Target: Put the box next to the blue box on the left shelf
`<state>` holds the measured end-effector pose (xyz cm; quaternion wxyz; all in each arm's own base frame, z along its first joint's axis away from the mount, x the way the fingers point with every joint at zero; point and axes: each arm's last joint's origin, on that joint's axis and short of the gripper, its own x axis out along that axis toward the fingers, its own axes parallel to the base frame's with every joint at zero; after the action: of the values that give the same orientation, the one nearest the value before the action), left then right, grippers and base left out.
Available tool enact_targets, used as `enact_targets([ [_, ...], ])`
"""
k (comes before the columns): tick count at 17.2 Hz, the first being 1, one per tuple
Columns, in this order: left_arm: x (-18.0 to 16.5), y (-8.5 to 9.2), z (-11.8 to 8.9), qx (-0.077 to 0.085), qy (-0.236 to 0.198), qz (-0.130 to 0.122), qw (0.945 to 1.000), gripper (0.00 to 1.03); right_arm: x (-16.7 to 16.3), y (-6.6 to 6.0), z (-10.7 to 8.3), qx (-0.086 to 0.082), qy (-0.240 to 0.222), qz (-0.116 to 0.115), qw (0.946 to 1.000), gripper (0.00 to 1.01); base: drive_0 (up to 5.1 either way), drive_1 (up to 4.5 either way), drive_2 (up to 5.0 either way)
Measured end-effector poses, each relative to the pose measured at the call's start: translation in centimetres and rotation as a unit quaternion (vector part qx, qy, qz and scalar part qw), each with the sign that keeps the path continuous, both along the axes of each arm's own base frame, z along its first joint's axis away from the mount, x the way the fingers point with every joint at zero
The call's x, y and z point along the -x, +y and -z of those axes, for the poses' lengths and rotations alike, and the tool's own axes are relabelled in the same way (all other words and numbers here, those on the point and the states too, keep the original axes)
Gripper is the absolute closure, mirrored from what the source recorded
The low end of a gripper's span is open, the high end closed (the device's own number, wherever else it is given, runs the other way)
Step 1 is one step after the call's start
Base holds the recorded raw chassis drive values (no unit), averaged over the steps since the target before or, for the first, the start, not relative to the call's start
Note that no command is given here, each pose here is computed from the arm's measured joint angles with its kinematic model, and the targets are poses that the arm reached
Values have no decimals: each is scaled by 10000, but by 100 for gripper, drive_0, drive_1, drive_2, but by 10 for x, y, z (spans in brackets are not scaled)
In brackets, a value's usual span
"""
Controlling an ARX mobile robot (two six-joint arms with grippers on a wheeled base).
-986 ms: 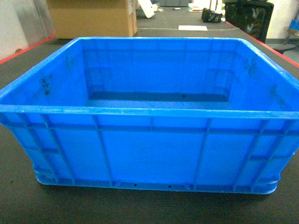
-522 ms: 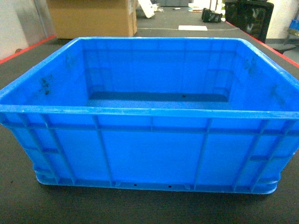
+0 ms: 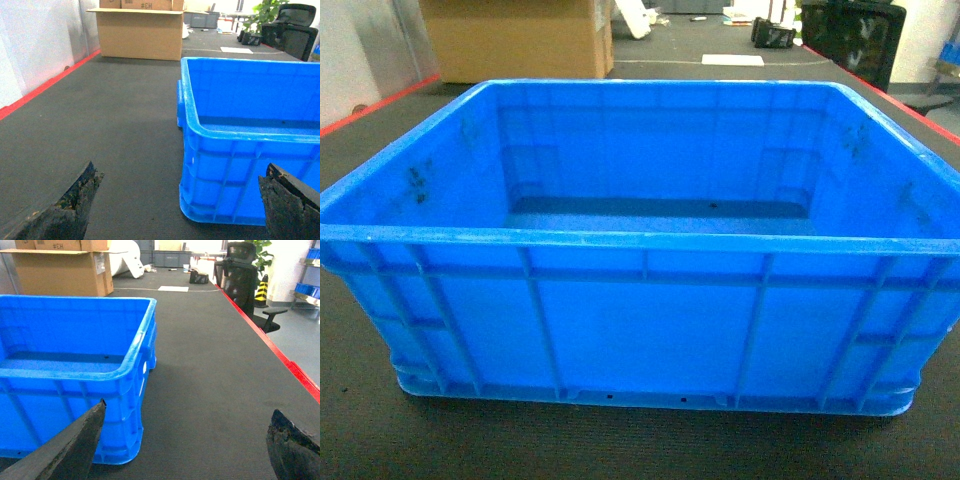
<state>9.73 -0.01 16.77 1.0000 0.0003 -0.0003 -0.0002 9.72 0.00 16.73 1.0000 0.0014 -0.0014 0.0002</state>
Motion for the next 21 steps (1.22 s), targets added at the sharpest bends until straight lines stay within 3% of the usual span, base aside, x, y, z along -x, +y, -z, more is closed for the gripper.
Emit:
enact_targets([
  [13, 0, 0, 0, 0, 17, 0, 10000, 5, 0, 0, 0, 0, 0, 0, 10000, 3, 0, 0, 0],
  [14, 0, 0, 3, 2, 433, 8, 9991, 5, 0, 0, 2, -44, 198, 102, 9997, 3, 0, 0, 0],
  [15, -4, 0, 3, -1, 762, 11, 9971, 5, -3, 3, 2, -117, 790, 403, 9960, 3, 0, 0, 0],
  [16, -13, -3, -4, -47, 821, 125, 9965, 5, -14, 6, -9, -232, 994, 631, 9928, 3, 0, 0, 0],
  [17, -19, -5, -14, -54, 683, 233, 9974, 5, -23, 8, -25, -316, 873, 686, 9933, 3, 0, 0, 0],
  [18, -29, -8, -29, -61, 464, 301, 9985, 5, -34, 9, -44, -437, 694, 686, 9943, 3, 0, 0, 0],
  [21, -70, -16, -65, -33, 174, 492, 9986, 5, -77, 13, -90, -565, 479, 405, 9964, 3, 0, 0, 0],
])
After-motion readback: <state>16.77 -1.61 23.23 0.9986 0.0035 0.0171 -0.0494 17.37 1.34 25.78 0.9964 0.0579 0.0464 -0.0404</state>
